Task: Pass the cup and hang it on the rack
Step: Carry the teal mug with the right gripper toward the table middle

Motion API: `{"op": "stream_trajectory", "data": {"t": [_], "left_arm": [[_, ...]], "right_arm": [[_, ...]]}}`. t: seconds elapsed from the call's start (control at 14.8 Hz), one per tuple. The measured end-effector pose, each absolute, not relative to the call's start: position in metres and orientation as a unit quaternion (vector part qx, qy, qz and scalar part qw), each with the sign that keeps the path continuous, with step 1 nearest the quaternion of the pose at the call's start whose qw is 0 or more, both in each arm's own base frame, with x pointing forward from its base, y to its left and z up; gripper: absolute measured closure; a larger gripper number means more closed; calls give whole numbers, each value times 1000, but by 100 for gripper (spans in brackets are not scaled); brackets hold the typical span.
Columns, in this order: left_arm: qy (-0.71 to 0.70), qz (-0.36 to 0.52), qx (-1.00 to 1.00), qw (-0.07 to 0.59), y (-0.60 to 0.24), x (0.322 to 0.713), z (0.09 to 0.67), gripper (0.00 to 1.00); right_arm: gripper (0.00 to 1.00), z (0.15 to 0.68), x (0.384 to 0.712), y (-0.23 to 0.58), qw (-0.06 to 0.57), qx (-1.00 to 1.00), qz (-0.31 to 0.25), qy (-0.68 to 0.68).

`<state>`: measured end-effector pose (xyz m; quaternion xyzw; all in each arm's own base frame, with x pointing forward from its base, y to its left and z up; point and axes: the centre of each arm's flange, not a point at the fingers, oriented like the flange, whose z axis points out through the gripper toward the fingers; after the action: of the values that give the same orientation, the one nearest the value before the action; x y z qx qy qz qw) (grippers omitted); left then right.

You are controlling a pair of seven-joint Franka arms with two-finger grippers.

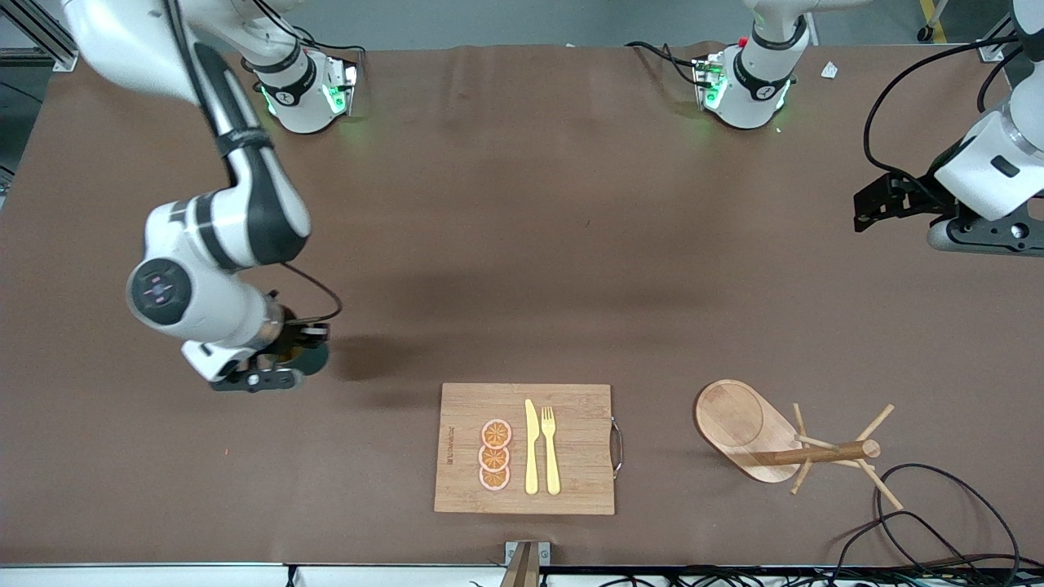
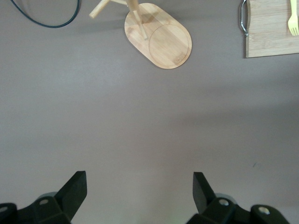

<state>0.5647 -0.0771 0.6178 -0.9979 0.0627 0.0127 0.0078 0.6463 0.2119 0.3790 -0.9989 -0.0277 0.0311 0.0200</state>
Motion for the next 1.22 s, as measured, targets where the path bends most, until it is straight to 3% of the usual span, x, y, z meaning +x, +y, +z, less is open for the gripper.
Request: {"op": "stream_trajectory", "data": {"t": [0.54, 0.95, 1.22], "left_arm": [[73, 11, -997, 7, -89, 564, 619, 0], [74, 12, -997, 7, -89, 565, 618, 0], [72, 16, -997, 7, -88, 568, 613, 0]], "right_arm": [[96, 371, 599, 457, 66, -996, -10, -50], [96, 322, 581, 529, 126, -988, -53, -77], [96, 289, 560, 562, 138, -985, -51, -94]]}}
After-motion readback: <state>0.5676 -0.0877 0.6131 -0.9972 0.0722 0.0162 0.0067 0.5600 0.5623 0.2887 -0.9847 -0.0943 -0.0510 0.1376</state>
